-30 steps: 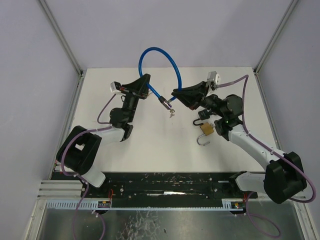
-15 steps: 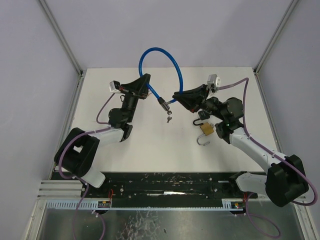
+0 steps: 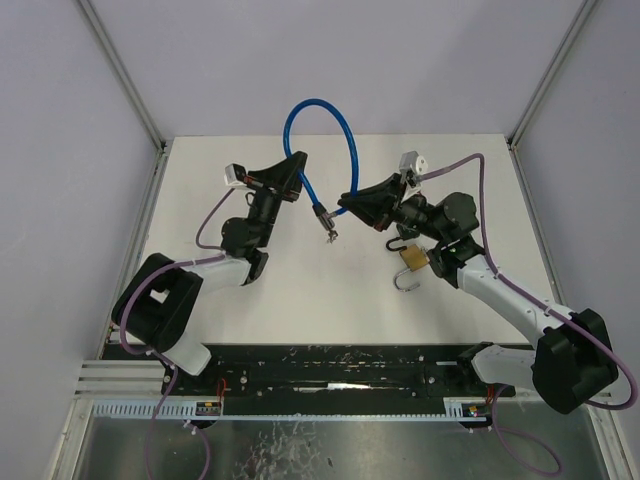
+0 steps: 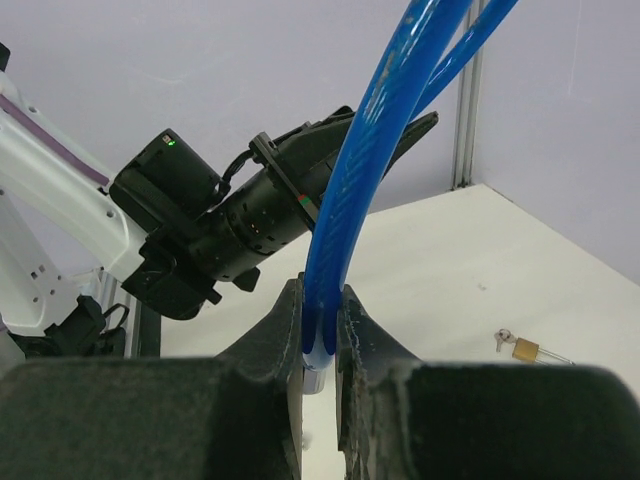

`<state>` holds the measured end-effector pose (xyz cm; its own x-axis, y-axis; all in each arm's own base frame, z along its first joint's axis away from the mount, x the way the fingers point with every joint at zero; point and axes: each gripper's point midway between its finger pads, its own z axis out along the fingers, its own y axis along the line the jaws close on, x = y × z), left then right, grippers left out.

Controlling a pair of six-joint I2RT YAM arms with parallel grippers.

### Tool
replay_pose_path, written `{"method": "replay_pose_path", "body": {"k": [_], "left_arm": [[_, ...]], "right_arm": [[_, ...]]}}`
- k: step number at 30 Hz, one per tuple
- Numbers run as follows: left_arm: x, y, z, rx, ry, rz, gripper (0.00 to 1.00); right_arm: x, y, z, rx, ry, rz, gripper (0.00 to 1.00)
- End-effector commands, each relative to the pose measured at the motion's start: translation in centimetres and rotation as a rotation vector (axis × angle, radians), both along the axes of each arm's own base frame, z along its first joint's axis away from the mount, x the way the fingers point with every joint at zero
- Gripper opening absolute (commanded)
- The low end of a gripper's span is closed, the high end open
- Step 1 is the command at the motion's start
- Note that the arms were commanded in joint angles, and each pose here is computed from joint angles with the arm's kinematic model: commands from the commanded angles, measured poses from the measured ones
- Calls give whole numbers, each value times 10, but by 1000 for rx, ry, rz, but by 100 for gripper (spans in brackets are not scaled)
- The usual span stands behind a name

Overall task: Lock with the key
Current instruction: Lock the lock.

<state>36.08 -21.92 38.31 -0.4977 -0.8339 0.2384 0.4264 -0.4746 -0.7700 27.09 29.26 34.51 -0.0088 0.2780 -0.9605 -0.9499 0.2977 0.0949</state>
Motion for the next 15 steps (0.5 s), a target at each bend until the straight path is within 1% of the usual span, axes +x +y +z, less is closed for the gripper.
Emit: {"method": "replay_pose_path", "body": {"k": [1,4,6,10,12,15], "left_arm": [[-15,23,32,-115,-79,31,0],[-15,22,32,-111,-81,27,0],[-13,18,31,-98,-83,15,0],[-10,5,27,-88,-77,-23,0],[-10,0,27,-93,-78,-44,0],[-12,1,31,-100,-84,-47,0]], "right_arm": [[-25,4,-23,-69,30,114,0],[-22,1,-17,-37,49,102,0],[-24,2,-11,-28,31,118,0],[-35,22,4,-24,-22,184,0],[-32,30,-3,-49,-2,187,0],[-12,29,-30,-127,50,93,0]]}}
